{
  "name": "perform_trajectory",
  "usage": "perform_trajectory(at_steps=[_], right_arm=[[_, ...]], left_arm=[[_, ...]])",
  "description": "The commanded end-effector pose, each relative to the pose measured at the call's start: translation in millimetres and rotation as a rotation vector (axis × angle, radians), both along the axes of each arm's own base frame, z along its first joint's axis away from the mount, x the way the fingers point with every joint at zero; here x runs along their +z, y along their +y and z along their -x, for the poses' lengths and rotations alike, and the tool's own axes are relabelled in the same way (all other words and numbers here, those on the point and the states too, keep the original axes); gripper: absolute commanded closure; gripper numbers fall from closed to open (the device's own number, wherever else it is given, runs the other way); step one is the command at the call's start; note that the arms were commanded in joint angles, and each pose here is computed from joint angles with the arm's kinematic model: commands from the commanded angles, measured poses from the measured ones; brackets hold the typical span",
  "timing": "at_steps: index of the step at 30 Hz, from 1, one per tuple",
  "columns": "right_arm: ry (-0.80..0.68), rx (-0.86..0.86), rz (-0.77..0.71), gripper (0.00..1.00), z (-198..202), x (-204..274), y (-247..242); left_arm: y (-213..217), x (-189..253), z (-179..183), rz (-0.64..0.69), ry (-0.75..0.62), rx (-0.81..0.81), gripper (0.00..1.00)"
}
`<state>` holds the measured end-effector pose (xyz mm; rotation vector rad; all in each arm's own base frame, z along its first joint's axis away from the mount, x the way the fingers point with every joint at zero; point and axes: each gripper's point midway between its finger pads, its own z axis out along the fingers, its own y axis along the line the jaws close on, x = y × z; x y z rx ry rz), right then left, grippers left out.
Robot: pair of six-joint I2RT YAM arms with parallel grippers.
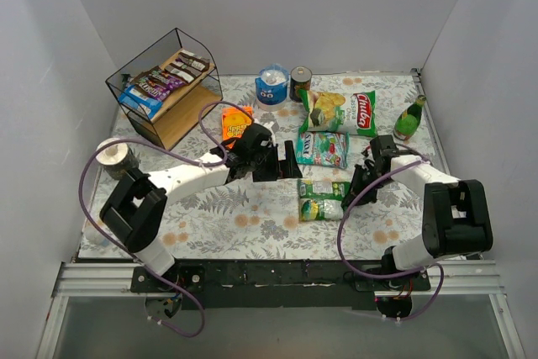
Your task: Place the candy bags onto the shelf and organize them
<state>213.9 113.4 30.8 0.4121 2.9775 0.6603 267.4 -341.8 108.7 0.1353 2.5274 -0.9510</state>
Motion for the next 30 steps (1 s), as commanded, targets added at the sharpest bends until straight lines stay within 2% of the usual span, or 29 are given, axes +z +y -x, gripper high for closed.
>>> perform_trajectory(at_steps=[1, 5, 6, 8, 9, 12, 16, 21, 25, 27, 30], right_arm=[[0.084, -0.035, -0.152, 0.9, 32.7, 7.0, 19.9], [0.119, -0.116, -0.301, 0.98, 39.5, 21.5, 41.2], [0.124, -0.18, -0.338, 0.98, 33.1, 26.5, 47.8], [0.13, -0.213, -0.401, 0.99, 36.5, 35.1, 60.6], [0.107, -0.252, -0.438, 0.98, 26.0, 41.9, 68.3], [0.091, -0.255, -0.466, 0.98, 20.7, 49.2, 88.3], [0.103, -0.169, -0.439, 0.98, 20.2, 51.6, 110.7], [0.089, -0.119, -0.433, 0.87, 20.8, 47.8, 126.4], [0.087, -0.086, -0.449, 0.85, 19.7, 49.9, 137.8], [0.048, -0.058, -0.39, 0.83, 16.9, 49.0, 133.0], [-0.033, -0.025, -0.3, 0.75, 3.2, 52.5, 123.0]], left_arm=[[19.6, 22.2, 1.0, 0.024, -0.052, 0.1, 0.02], [45.5, 20.3, 4.1, -0.017, -0.035, 0.239, 0.02], [51.2, 16.1, 9.0, -0.034, -0.015, 0.252, 0.02], [60.2, 10.0, 19.1, -0.041, 0.029, 0.285, 0.02], [62.1, 7.8, 22.6, -0.038, 0.044, 0.289, 0.02], [61.3, -3.5, 35.5, -0.015, 0.1, 0.28, 0.02], [57.0, -14.2, 39.9, -0.002, 0.133, 0.265, 0.02], [48.8, -29.2, 43.3, 0.002, 0.192, 0.25, 0.02], [44.5, -34.5, 48.3, 0.038, 0.233, 0.256, 0.04], [42.0, -33.1, 46.5, 0.064, 0.227, 0.263, 0.04], [35.0, -38.0, 48.8, 0.1, 0.246, 0.253, 0.04]])
